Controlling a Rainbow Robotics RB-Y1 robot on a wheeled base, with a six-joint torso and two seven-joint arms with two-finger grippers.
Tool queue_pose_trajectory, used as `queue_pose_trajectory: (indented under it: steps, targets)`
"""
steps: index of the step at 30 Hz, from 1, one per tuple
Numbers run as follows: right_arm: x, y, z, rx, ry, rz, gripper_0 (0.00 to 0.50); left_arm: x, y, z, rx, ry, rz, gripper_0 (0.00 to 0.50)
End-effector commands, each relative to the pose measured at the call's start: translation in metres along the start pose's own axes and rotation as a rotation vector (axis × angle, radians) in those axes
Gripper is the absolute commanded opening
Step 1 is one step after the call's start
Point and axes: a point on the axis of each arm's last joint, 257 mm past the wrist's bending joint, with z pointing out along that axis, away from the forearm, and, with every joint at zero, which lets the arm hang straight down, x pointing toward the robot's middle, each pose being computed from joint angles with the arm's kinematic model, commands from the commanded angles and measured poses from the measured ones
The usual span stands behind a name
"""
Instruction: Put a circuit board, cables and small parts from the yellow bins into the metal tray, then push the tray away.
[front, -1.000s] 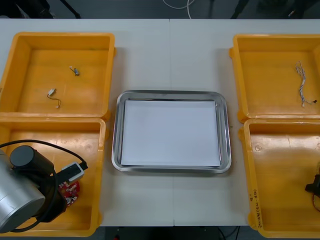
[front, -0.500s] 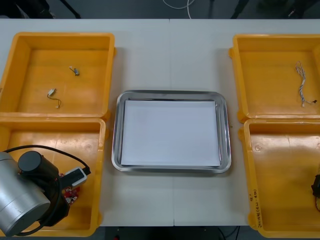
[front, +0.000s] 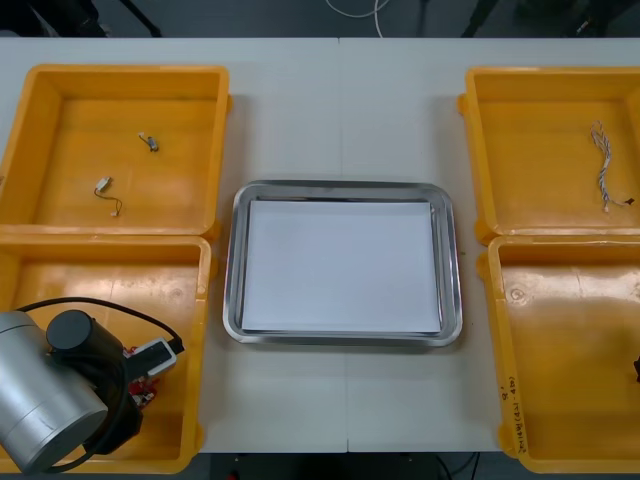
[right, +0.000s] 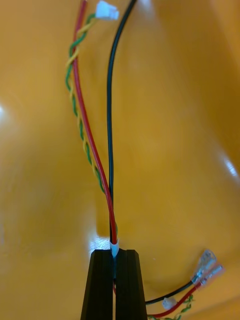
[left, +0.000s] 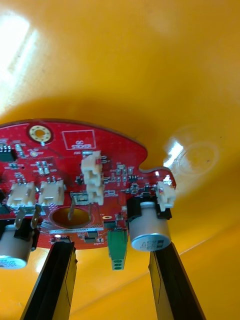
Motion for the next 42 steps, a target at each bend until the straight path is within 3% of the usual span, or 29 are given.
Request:
queue_pose_trajectory:
  steps: [1,5,6,9,21,25,29,39,42]
  targets:
    - [-0.045,0.010,-0.037,-0.007,-0.103,-0.039,0.000,0.010,-0.003,0.004,-0.006,0.018,0.046,0.430]
    - [-0.054,0.011,-0.054,0.005,-0.122,-0.055,0.000,0.010,-0.003,0.005,-0.006,0.017,0.048,0.430]
    - [-0.055,0.012,-0.058,0.009,-0.123,-0.058,0.000,0.010,-0.003,0.005,-0.006,0.017,0.048,0.377]
    - [-0.057,0.012,-0.073,0.026,-0.114,-0.063,0.000,0.011,-0.003,0.005,-0.007,0.020,0.047,0.002]
    - [-0.060,0.023,-0.124,0.080,-0.107,-0.116,0.000,0.009,-0.001,0.004,-0.006,0.016,0.043,0.000]
    - [-0.064,0.027,-0.143,0.106,-0.112,-0.144,0.000,0.006,0.005,-0.003,0.014,0.004,0.019,0.000]
    - [-0.068,0.037,-0.159,0.115,-0.118,-0.188,0.000,0.002,0.017,-0.015,0.001,-0.016,0.010,0.000]
    - [-0.068,0.084,-0.180,-0.002,-0.104,-0.323,0.000,-0.006,0.039,-0.051,-0.007,-0.016,-0.018,0.000]
    - [-0.067,0.105,-0.187,-0.038,-0.097,-0.394,0.000,-0.012,0.048,-0.066,-0.012,-0.032,-0.042,0.000]
